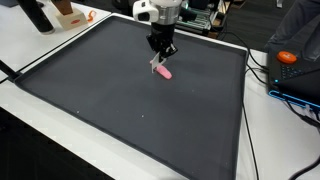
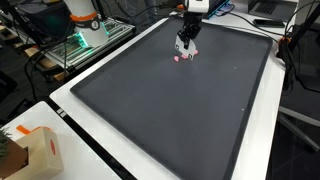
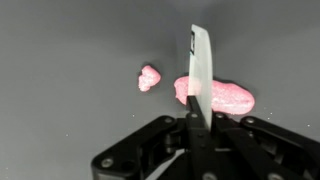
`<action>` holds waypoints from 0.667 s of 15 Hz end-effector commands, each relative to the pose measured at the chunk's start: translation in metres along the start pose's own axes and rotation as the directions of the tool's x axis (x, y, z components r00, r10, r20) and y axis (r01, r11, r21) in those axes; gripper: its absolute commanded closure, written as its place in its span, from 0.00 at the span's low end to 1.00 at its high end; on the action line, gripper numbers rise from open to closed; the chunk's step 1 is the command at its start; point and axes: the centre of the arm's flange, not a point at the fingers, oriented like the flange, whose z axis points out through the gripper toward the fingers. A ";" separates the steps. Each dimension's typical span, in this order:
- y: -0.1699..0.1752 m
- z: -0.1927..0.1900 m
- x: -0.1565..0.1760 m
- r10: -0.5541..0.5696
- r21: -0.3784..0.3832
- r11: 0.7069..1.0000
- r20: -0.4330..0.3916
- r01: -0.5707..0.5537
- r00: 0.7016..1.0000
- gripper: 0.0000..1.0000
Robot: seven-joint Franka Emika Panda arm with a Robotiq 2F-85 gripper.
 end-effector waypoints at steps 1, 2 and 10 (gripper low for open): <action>-0.002 0.008 0.003 -0.035 0.009 0.999 -0.016 0.035 0.999 0.99; -0.002 0.009 0.005 -0.036 0.009 0.999 -0.020 0.036 0.999 0.99; -0.010 0.014 0.031 -0.043 0.011 0.999 -0.068 0.044 0.997 0.99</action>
